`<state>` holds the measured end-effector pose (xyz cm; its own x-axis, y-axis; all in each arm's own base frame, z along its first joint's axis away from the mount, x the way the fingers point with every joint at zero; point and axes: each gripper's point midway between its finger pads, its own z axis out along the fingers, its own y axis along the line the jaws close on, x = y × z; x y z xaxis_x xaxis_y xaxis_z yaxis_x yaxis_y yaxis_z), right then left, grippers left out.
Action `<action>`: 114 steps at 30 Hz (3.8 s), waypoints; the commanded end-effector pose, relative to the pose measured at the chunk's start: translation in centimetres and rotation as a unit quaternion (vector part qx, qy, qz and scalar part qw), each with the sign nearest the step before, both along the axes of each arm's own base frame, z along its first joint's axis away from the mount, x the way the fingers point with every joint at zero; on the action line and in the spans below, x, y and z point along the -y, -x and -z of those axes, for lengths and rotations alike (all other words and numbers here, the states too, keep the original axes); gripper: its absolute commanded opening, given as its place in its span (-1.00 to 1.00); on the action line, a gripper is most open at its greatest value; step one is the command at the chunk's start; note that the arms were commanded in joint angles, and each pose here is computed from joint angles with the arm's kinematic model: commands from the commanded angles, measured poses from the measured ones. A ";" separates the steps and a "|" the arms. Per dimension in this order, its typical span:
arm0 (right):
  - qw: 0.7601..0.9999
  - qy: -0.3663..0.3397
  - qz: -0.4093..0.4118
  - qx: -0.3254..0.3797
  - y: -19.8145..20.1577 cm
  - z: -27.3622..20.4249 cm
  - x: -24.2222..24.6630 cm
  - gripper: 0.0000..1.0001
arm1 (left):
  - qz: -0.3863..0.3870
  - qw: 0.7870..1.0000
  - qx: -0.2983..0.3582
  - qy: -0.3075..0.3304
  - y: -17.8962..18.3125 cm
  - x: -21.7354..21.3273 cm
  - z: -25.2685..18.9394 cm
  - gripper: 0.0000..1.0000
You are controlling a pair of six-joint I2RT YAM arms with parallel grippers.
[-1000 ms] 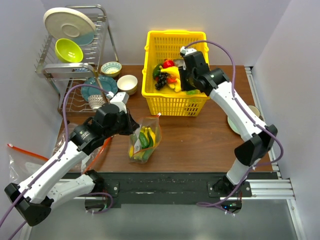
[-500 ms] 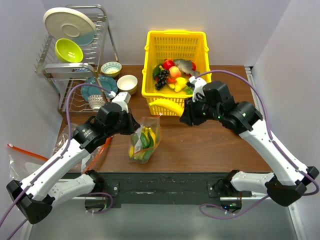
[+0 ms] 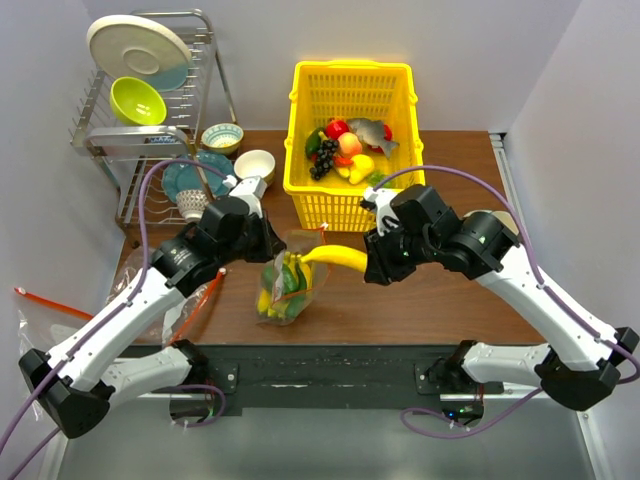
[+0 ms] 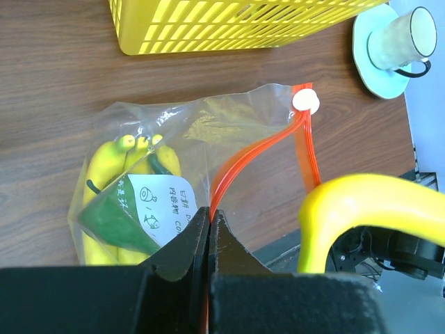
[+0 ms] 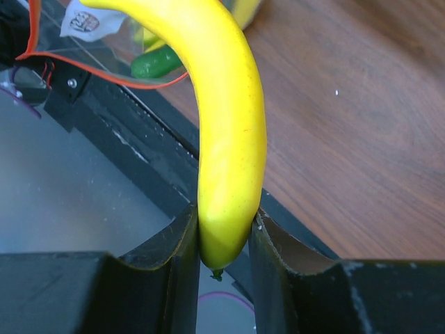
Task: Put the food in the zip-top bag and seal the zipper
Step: Place the fake fruit in the zipper food storage bag, then pick up the fake fruit from the bin.
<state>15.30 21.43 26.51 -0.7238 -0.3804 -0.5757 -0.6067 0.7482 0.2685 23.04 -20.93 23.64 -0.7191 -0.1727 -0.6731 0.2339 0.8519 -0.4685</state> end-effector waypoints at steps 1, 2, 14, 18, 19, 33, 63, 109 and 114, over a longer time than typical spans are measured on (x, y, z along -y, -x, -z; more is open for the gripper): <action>1.000 -0.001 -0.019 0.004 0.9 -1.0 -0.2 -1.00 | 0.002 0.999 0.024 0.034 -0.8 1.1 -2.2 -1.00; 1.000 0.004 -0.013 0.015 0.4 -1.4 -0.2 -1.00 | 0.011 0.999 0.018 0.039 -0.5 1.5 -2.2 -1.00; 0.989 0.135 0.035 0.053 -3.5 1.0 -2.4 -1.00 | 0.028 0.998 0.010 0.062 -0.1 2.4 -2.1 -1.00; 0.985 0.146 0.052 0.070 -4.9 1.1 -3.4 -1.00 | 0.038 0.997 0.005 0.074 0.1 3.0 -2.0 -1.00; 0.983 0.149 0.065 0.083 -5.4 1.0 -3.5 -1.00 | 0.038 0.996 0.003 0.076 0.2 3.0 -2.0 -1.00; 0.985 0.143 0.041 0.092 -6.0 4.2 -11.3 -0.73 | 0.062 0.991 -0.001 0.120 0.8 4.3 -2.7 -1.00; 0.966 0.050 0.205 0.150 -19.1 -6.3 -2.0 0.23 | 0.041 0.996 0.009 0.084 1.8 1.8 -2.0 -1.00; 0.902 0.334 0.266 0.070 -38.5 20.6 7.6 0.60 | 0.013 0.997 0.038 0.063 1.8 -0.1 -2.1 -1.00; 0.909 0.322 0.258 0.058 -38.5 21.7 7.1 0.33 | 0.010 0.997 0.037 0.066 1.7 -0.1 -2.4 -1.00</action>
